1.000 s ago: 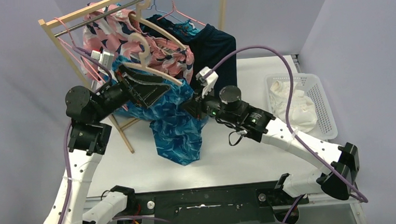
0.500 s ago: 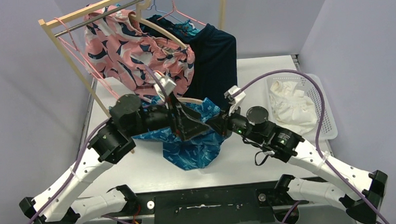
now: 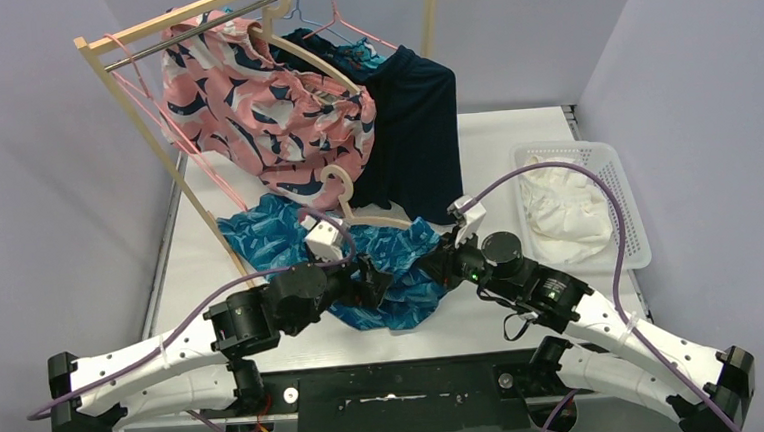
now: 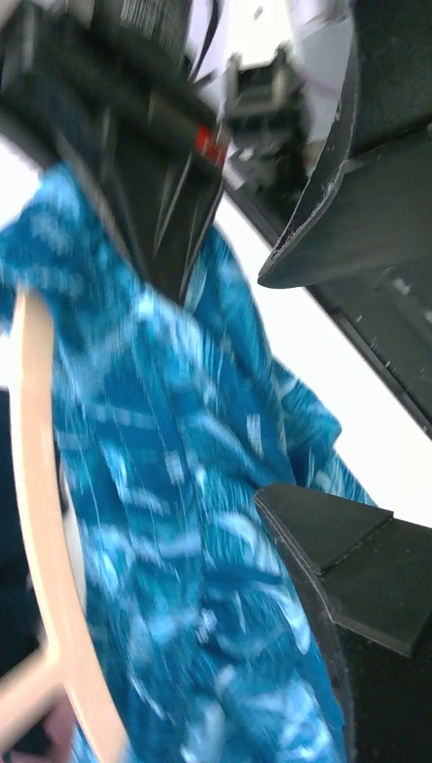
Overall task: Remove the shorts from the hanger
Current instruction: Pick up the hanger from the clothes rod.
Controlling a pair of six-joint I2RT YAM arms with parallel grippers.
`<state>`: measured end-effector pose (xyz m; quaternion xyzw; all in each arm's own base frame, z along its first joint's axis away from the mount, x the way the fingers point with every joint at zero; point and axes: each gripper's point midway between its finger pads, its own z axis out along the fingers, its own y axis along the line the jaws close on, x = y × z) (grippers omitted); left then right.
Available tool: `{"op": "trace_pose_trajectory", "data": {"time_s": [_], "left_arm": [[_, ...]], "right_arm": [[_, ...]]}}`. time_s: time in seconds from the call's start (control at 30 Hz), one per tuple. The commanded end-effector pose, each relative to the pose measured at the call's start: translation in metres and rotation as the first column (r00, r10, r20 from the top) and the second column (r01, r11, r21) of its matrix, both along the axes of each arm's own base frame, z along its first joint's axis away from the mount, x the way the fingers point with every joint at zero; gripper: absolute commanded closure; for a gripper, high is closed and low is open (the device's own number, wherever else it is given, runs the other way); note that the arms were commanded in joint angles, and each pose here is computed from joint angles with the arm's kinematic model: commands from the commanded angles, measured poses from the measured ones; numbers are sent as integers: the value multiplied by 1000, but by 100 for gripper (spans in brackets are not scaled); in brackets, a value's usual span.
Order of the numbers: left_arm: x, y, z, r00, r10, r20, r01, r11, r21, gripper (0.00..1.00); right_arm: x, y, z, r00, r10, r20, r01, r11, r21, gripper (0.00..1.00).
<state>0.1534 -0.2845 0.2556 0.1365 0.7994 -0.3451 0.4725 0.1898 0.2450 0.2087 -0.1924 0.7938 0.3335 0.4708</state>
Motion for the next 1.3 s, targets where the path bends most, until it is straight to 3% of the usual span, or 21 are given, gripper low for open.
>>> {"op": "trace_pose_trajectory", "data": {"time_s": [0.0,0.17,0.37,0.57,0.77,1.03,1.27], "left_arm": [[33,40,-7,950,310,22,-306,945,-114,20],[55,68,-16,899,439,16,-434,893,-119,19],[93,82,-31,932,355,-73,-362,913,-189,19],[105,72,-9,973,229,12,-216,933,-287,16],[115,58,-10,982,187,23,-173,941,-290,15],[151,81,-6,925,368,96,-334,908,-254,15],[177,66,-3,935,337,112,-310,928,-209,17]], "right_arm": [[6,2,22,999,-38,35,34,995,95,100],[8,7,19,999,-30,25,27,996,86,100],[12,14,17,1000,-23,12,22,997,75,100],[10,15,22,1000,-11,21,9,996,88,100],[9,11,24,1000,-17,24,15,996,87,100],[5,12,28,999,8,34,-11,996,86,100],[3,14,34,998,27,55,-32,995,99,100]]}}
